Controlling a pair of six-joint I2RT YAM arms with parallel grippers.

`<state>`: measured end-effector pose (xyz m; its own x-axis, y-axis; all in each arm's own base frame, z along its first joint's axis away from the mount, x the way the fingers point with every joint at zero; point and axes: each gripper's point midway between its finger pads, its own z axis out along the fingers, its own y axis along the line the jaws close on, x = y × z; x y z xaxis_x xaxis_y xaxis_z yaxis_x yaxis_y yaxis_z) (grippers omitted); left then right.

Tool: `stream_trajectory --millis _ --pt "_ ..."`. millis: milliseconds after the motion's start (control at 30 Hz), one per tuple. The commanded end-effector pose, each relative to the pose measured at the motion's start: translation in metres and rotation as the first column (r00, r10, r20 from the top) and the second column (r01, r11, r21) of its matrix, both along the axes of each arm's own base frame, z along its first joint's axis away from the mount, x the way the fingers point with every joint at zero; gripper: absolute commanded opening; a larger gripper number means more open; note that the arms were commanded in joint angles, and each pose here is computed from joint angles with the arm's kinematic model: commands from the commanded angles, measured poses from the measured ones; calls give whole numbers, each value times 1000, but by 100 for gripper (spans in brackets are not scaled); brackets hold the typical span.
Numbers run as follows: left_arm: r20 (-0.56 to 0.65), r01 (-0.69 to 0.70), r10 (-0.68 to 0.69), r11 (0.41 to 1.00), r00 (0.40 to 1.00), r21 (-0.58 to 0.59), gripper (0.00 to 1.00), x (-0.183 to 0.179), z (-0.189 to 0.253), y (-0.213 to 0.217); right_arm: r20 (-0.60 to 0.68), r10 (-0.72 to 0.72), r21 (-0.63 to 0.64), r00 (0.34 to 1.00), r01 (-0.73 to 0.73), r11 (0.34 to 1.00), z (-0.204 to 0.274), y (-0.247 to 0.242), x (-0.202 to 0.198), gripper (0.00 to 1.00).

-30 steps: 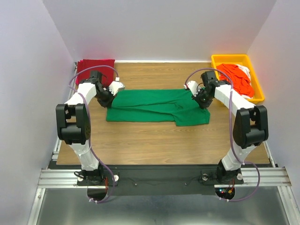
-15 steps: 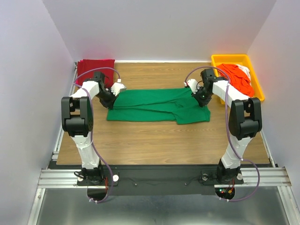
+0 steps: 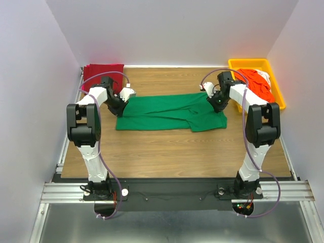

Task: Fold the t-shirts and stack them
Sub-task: Fold the tshirt

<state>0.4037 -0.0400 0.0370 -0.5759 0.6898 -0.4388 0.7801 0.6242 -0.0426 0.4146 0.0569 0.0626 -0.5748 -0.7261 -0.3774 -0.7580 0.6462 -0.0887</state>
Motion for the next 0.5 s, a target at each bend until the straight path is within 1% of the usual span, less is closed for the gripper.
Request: stream_trajectory --millis 0,33,100,167,200,233,333,367,467 --pt "53 -61 61 998 997 -11 28 24 12 1 54 -94 14 994 94 995 13 -3 26 32" --pt "51 -66 67 998 996 -19 38 25 14 0 62 -114 19 992 113 993 17 -5 28 39" --pt "62 -76 77 997 995 -29 41 25 21 -1 83 -147 39 986 144 989 29 -5 31 50" --pt "96 -76 79 996 992 -40 42 24 37 -3 107 -182 64 978 176 982 43 -7 33 54" --pt "100 -88 92 995 991 -48 42 22 40 -3 130 -195 80 972 185 979 56 -6 33 54" --pt "124 -89 95 995 988 -55 42 22 51 -4 136 -202 87 970 192 978 60 -8 32 54" --pt "144 -100 110 992 983 -76 43 17 62 -7 134 -205 123 970 189 974 67 -4 25 54" --pt "143 -99 110 992 984 -82 45 16 62 -8 108 -200 127 974 186 974 59 -2 18 54" --pt "135 -111 123 990 983 -93 46 13 56 -9 60 -189 127 980 180 975 42 0 9 54"
